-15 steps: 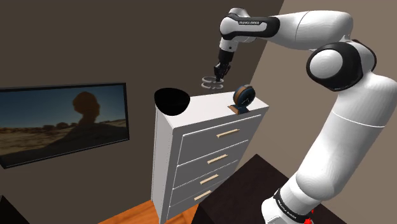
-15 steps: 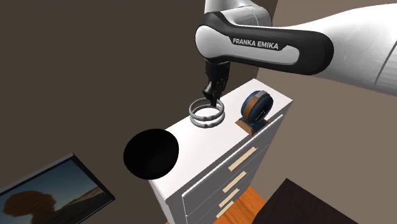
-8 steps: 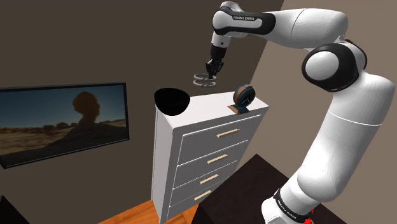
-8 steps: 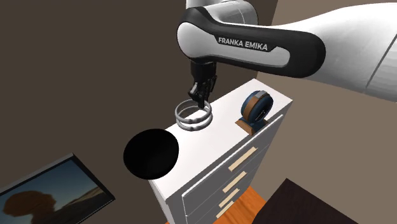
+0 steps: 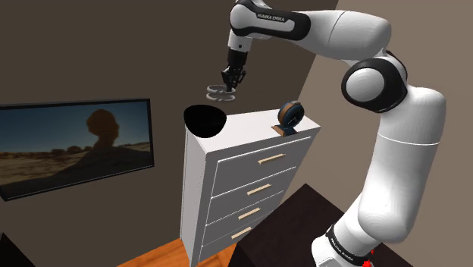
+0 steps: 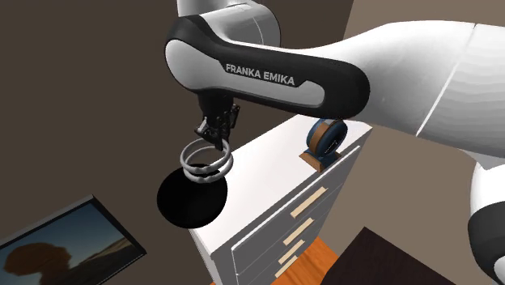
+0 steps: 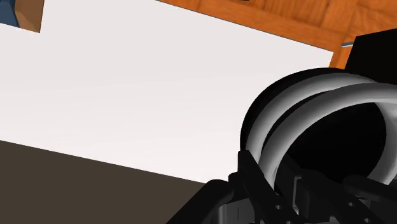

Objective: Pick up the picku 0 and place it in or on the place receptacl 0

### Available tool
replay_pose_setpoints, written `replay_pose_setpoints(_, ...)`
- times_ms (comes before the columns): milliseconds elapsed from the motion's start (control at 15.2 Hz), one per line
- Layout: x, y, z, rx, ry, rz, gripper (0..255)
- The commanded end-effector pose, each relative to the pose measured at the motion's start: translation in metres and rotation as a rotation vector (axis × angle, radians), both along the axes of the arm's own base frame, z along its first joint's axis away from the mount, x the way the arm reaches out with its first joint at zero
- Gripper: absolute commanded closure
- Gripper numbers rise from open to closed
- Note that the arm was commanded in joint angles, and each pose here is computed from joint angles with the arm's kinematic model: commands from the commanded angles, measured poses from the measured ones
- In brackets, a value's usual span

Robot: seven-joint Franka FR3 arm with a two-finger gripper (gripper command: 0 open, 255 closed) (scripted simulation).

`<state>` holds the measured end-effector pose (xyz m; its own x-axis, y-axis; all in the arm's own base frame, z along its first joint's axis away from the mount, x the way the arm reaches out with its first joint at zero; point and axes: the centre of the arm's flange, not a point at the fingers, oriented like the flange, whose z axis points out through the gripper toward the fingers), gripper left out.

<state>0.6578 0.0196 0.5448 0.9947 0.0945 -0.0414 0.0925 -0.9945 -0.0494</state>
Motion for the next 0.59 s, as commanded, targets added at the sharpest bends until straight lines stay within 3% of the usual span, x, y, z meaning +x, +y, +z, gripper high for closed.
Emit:
replay_pose_setpoints(0,0.008,0.024,0.001,0.000,0.000,-0.001,255)
replay_pose_setpoints(132,0.018,0.053,0.002,0.000,0.000,-0.001,255)
replay_pose_setpoints(528,0.018,0.053,-0.030,0.000,0.000,-0.001,255)
